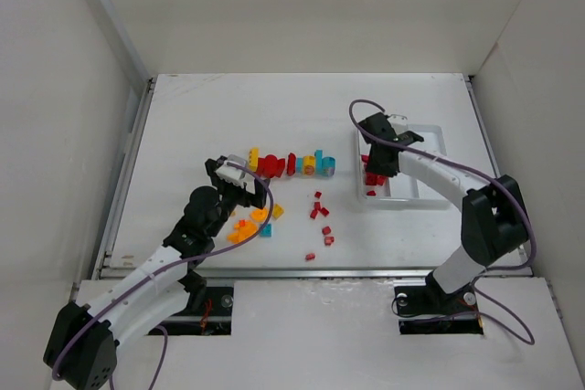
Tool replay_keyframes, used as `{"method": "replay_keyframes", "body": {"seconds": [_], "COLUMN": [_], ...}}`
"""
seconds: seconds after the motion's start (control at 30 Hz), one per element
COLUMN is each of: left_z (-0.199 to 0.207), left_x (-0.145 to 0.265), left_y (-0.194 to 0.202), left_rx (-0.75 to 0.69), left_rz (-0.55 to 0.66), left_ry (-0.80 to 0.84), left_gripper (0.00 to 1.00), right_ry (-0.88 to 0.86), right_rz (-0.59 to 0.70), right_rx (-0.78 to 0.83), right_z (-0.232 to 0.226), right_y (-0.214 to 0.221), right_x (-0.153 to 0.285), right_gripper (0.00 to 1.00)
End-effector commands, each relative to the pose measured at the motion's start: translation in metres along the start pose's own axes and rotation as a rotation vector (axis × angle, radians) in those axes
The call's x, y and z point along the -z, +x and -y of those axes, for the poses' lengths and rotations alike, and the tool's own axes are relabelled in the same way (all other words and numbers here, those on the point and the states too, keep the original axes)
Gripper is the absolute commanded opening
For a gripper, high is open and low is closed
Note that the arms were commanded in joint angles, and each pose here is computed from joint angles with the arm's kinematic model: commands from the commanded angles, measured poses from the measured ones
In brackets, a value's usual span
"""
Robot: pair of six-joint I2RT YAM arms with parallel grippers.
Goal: Sort the legos into containers by color
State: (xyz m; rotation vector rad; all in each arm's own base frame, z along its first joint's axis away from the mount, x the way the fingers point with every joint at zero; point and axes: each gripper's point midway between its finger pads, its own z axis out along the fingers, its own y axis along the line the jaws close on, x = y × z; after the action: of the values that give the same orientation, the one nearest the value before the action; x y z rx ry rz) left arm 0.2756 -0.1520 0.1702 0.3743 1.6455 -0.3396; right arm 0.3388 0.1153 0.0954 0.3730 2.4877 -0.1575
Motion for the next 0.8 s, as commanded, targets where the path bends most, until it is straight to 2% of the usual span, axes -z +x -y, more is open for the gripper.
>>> {"method": "replay_keyframes", "body": {"seconds": [0.0, 0.03, 0.07, 0.13, 0.2, 0.27, 0.37, 0.47, 0.5, 0.6, 0.77], "left_z": [0.003, 0.005, 0.005, 0.005, 0.005, 0.005, 0.006, 0.006, 0.006, 0.006, 0.006], "left_x": [0.001, 0.001, 0.001, 0.001, 0.001, 0.001, 0.001, 0.001, 0.001, 0.001, 0.002], "left_y": [-0.015, -0.015, -0.015, -0.015, -0.015, -0.015, -0.015, -0.017, -0.017, -0.017, -0.017], "left_rx": [0.009, 0.008, 0.008, 0.008, 0.008, 0.008, -0.001, 0.0, 0.0, 0.0, 0.001], "left_rz": [0.066, 0.066, 0.066, 0.066, 0.066, 0.066, 0.066, 0.075, 0.075, 0.075, 0.084], "left_ry": [0.017, 0.027, 0.027, 0.027, 0.027, 0.027, 0.035, 0.036, 0.036, 0.036, 0.036], "left_gripper": [1.0, 1.0, 1.0, 1.0, 1.0, 1.0, 1.0, 1.0, 1.0, 1.0, 1.0], "right_ry": [-0.004, -0.011, -0.018, -0.025, -0.062, -0.097, -0.185, -0.334, -0.388, -0.451, -0.453], "right_rz": [0.054, 0.064, 0.072, 0.068, 0.074, 0.078, 0.102, 0.071, 0.031, -0.021, 0.015], "right_rx": [-0.018, -0.024, -0.029, -0.01, 0.021, 0.083, 0.216, 0.337, 0.355, 0.345, 0.367], "right_z": [-0.003, -0.006, -0.008, -0.009, -0.017, -0.026, -0.059, -0.104, -0.115, -0.142, -0.171], "right_y": [-0.021, -0.026, -0.031, -0.032, -0.034, -0.029, -0.015, 0.015, 0.027, 0.045, 0.048], "right_x": [0.0, 0.003, 0.005, 0.007, 0.015, 0.024, 0.045, 0.055, 0.056, 0.049, 0.048], "right_gripper": [0.23, 0.48, 0.61, 0.82, 0.88, 0.91, 0.91, 0.87, 0.8, 0.72, 0.71]}}
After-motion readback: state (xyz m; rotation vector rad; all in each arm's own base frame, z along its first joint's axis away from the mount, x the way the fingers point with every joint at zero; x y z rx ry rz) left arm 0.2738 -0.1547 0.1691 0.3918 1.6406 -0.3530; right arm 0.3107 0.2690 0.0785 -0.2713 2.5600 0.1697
